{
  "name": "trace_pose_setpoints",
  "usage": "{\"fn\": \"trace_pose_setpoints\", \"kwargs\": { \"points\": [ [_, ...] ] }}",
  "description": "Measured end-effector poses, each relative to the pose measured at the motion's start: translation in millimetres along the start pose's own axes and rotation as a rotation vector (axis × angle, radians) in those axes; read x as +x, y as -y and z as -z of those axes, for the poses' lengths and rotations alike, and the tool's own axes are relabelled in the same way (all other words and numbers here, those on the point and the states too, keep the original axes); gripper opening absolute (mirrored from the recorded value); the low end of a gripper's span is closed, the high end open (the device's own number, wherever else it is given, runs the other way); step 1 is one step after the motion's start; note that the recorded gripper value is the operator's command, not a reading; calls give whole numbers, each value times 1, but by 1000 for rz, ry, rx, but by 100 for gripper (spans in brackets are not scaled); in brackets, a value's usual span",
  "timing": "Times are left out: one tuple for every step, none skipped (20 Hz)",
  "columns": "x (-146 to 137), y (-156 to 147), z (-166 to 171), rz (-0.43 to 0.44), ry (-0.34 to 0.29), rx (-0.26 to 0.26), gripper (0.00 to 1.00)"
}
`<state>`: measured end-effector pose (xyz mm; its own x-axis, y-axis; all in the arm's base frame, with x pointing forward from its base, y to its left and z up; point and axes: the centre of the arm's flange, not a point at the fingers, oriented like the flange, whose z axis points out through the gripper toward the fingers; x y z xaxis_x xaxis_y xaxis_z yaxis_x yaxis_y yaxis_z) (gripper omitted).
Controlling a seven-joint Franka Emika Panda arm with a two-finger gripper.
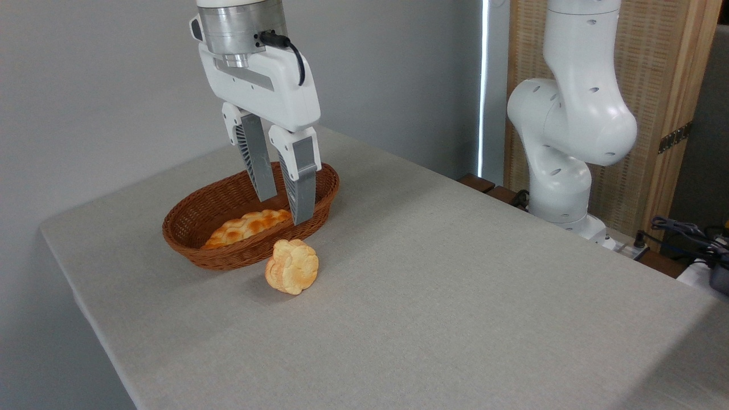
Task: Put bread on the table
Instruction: 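Release the bread roll and raise the open gripper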
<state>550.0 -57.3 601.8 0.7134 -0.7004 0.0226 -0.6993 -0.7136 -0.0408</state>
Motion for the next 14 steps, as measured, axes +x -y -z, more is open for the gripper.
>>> {"fn": "trace_pose_setpoints", "kwargs": {
  "points": [
    [-2,2,0,6,2,-1,100],
    [-4,4,0,11,3,-1,100],
    [-6,6,0,16,4,-1,100],
    [-7,8,0,19,4,0,100],
    [-7,8,0,21,4,0,100],
    [-7,8,-1,21,6,-2,100],
    [-8,8,-1,20,10,-5,100],
    [-8,7,-2,19,16,-10,100],
    [-8,6,-2,19,19,-12,100],
    [-9,6,-1,19,20,-12,100],
    [-9,6,-1,20,19,-12,100],
    [-9,6,-1,19,20,-13,100],
    [-8,6,-1,19,20,-13,100],
    [-8,6,-1,19,20,-13,100]
  ]
}}
